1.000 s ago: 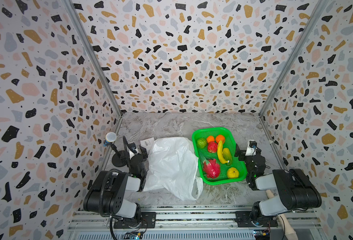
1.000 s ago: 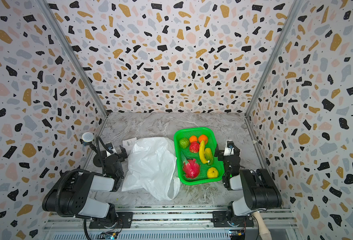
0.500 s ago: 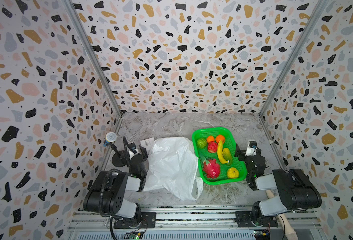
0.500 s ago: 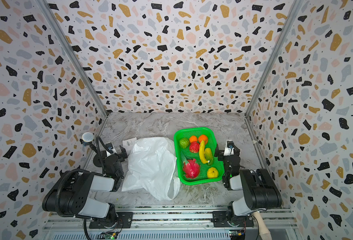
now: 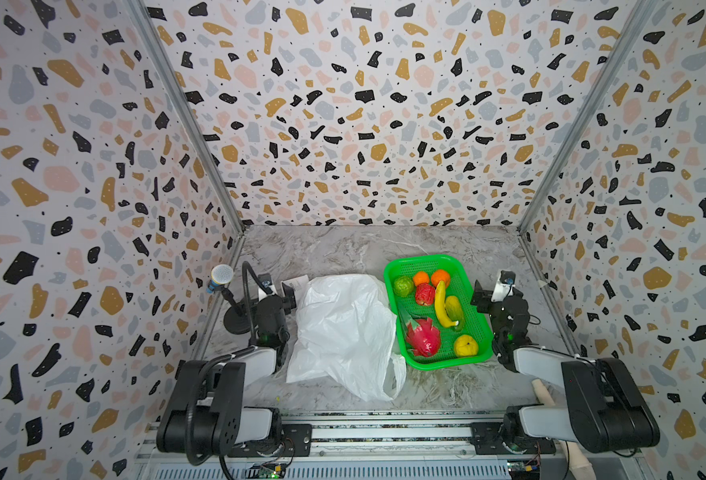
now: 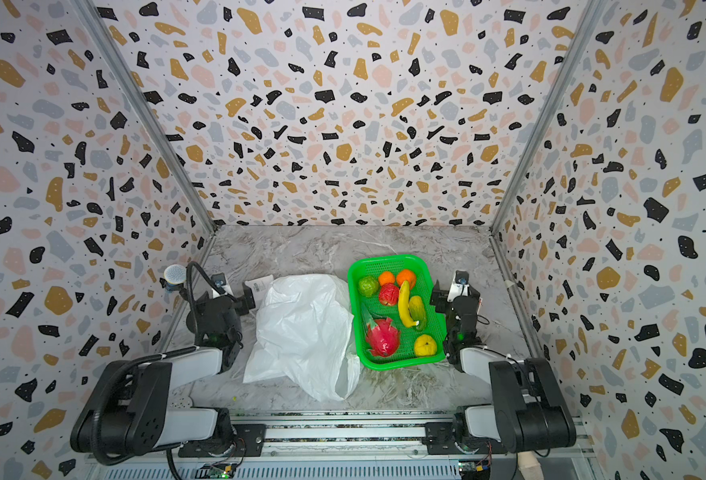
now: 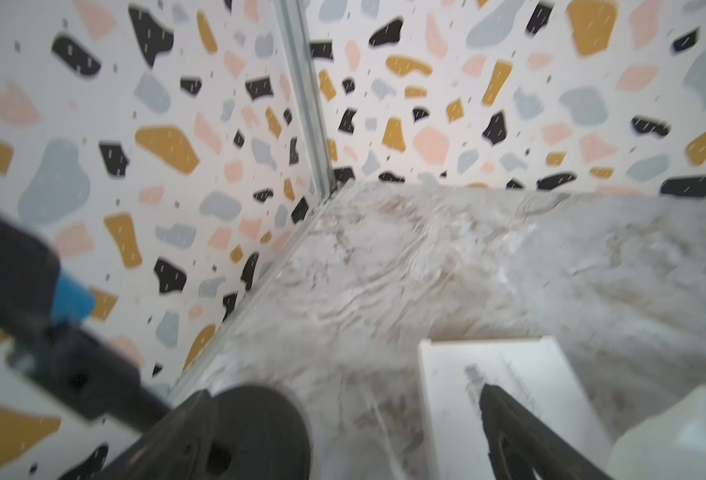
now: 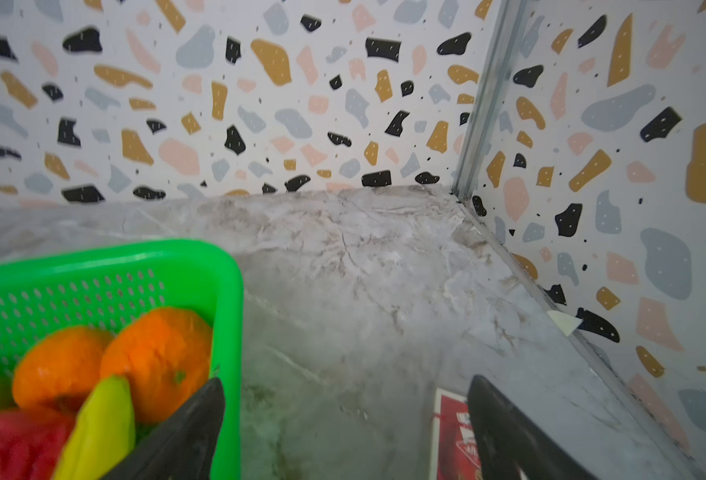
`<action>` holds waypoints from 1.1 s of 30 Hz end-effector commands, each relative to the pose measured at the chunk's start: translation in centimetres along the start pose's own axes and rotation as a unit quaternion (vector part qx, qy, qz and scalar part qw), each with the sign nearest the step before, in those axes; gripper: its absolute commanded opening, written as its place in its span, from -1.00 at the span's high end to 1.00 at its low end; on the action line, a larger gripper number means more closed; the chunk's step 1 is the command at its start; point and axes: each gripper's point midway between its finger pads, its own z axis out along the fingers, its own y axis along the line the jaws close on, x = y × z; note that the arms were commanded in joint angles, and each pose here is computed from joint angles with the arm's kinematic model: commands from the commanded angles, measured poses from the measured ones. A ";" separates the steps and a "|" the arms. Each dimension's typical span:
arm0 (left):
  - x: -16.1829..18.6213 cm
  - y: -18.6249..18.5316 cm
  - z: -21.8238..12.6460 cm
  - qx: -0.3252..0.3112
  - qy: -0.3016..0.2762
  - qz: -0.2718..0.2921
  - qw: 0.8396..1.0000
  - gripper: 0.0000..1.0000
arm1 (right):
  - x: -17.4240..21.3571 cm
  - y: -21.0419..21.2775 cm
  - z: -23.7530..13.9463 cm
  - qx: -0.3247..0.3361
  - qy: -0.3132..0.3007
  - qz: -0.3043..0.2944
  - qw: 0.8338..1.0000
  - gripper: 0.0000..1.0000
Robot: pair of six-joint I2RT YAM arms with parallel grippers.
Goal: Place the fruits into the plastic bag
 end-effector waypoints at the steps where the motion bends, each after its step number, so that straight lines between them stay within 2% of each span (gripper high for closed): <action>1: -2.5 -0.2 0.1 0.002 0.020 -0.018 1.000 -0.99 | -0.4 0.1 -1.1 0.053 0.051 0.060 0.995 -0.74; 3: -3.1 -0.6 -0.1 0.010 0.028 -0.097 0.995 -0.99 | -0.5 2.0 -1.8 0.042 0.078 0.082 0.993 -0.74; 5: -2.7 -2.8 -0.7 0.032 0.062 -0.132 0.989 -0.99 | -0.6 4.6 -3.0 0.008 0.089 0.076 0.993 -0.74; 8: -2.5 -7.7 -3.8 0.068 0.083 -0.104 0.989 -0.99 | 0.2 6.8 -4.7 -0.030 0.110 0.084 0.990 -0.75; 11: -2.7 -12.3 -8.2 0.122 0.089 -0.044 0.987 -0.99 | 1.4 8.6 -5.6 -0.089 0.125 0.090 0.984 -0.78; 14: -4.1 -16.9 -13.4 0.204 0.074 0.025 0.976 -0.99 | 2.8 10.3 -6.3 -0.152 0.136 0.075 0.976 -0.80; 15: -4.5 -18.5 -15.3 0.238 0.071 0.049 0.967 -0.99 | 3.3 10.4 -6.3 -0.155 0.142 0.072 0.975 -0.80; 16: -4.5 -20.5 -17.5 0.285 0.073 0.079 0.952 -0.99 | 3.7 10.3 -6.3 -0.151 0.148 0.072 0.975 -0.80; 19: -3.1 -24.3 -22.4 0.373 0.109 0.162 0.907 -0.99 | 4.3 9.7 -5.8 -0.134 0.158 0.075 0.975 -0.81; 22: -0.4 -26.2 -25.3 0.416 0.146 0.224 0.869 -0.99 | 4.6 9.0 -5.4 -0.116 0.164 0.079 0.976 -0.80; 24: 1.3 -27.2 -26.8 0.439 0.150 0.258 0.847 -0.99 | 4.8 8.5 -5.3 -0.104 0.168 0.081 0.977 -0.80; 27: 3.7 -28.2 -28.0 0.449 0.160 0.319 0.819 -0.99 | 5.1 7.9 -5.2 -0.092 0.172 0.080 0.977 -0.79; 28: 4.3 -28.4 -28.0 0.436 0.163 0.344 0.815 -0.99 | 5.1 7.8 -5.2 -0.090 0.172 0.079 0.978 -0.79; 30: 5.0 -28.2 -27.2 0.383 0.159 0.396 0.819 -0.99 | 5.0 7.6 -5.2 -0.088 0.171 0.080 0.978 -0.78; 33: 4.1 -27.2 -25.9 0.299 0.131 0.433 0.840 -0.99 | 4.8 7.6 -5.2 -0.090 0.170 0.080 0.978 -0.78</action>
